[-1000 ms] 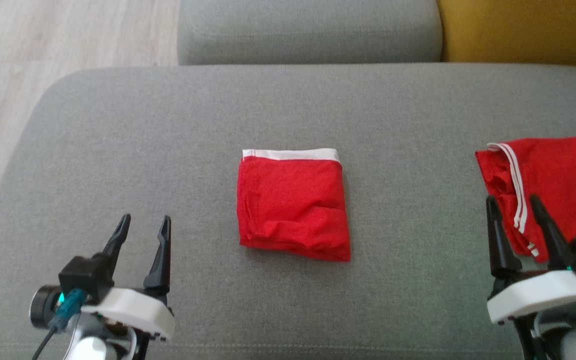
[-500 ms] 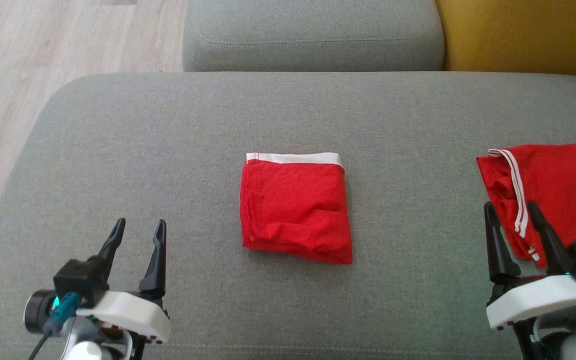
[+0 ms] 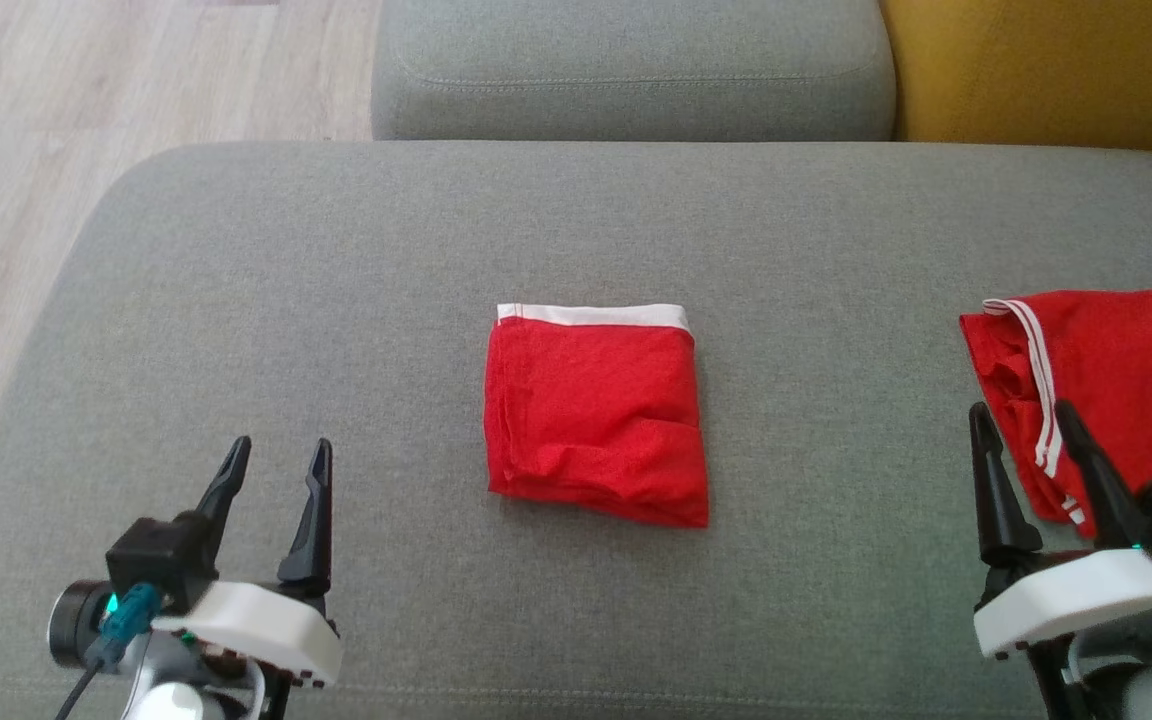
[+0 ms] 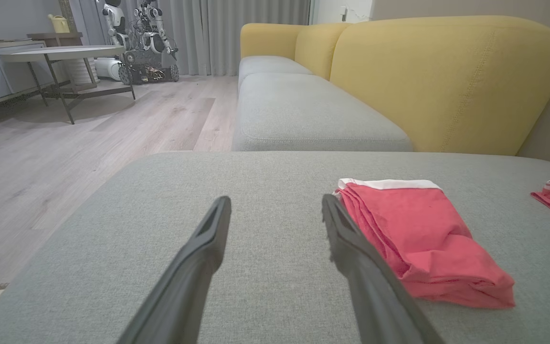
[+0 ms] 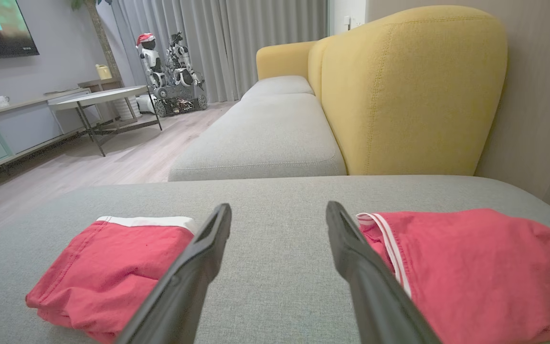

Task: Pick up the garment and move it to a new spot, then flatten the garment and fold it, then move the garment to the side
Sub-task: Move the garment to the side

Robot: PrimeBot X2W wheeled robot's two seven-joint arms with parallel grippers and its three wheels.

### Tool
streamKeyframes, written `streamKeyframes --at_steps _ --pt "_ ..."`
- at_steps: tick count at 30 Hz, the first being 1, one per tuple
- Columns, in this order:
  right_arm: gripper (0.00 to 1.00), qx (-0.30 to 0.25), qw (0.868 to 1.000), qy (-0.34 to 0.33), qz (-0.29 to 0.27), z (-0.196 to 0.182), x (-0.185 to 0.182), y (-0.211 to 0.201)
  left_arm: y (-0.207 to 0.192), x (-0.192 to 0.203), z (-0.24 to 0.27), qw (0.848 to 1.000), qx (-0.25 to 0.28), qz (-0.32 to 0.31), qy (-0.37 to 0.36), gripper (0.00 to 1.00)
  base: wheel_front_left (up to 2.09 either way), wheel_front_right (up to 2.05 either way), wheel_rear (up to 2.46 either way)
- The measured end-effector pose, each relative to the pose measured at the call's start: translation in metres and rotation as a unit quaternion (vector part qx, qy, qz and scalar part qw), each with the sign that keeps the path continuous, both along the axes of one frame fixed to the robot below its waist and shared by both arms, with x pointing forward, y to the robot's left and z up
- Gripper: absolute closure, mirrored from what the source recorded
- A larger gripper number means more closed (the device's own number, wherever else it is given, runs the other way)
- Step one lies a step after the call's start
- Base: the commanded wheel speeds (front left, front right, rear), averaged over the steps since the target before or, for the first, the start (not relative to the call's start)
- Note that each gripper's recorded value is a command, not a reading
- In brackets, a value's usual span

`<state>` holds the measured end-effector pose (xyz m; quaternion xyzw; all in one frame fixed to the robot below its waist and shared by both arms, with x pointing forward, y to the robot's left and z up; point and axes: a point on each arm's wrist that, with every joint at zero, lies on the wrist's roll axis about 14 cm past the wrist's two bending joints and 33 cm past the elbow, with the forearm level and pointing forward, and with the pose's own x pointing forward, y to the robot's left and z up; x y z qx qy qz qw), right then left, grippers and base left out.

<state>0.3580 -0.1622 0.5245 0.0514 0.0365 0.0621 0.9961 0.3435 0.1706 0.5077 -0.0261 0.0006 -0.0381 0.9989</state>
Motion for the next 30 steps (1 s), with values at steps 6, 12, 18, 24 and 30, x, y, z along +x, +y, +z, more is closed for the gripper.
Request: streamKeyframes --at_steps 6,12,18,24,30 --pt "0.0 0.0 1.0 0.013 0.0 -0.007 0.003 0.0 0.0 0.002 -0.002 1.0 0.0 0.0 0.003 0.0 0.0 0.0 0.0" --pt "0.0 0.023 0.997 0.072 0.029 -0.047 0.023 0.023 0.001 0.022 0.002 1.0 0.001 0.0 -0.005 0.0 0.0 0.0 0.0" --pt "0.0 0.062 0.986 0.117 0.101 -0.082 0.054 0.08 0.002 0.043 0.002 1.0 -0.001 0.004 -0.016 0.0 0.0 0.0 0.0" --pt "0.0 0.068 0.96 0.198 0.187 -0.133 0.055 0.141 0.004 0.059 -0.007 1.0 -0.004 0.009 -0.011 0.0 0.0 0.0 0.0" --pt "0.0 0.064 0.943 0.238 0.222 -0.16 0.06 0.166 0.005 0.068 -0.017 1.0 -0.007 0.015 -0.003 0.0 0.0 0.0 0.0"
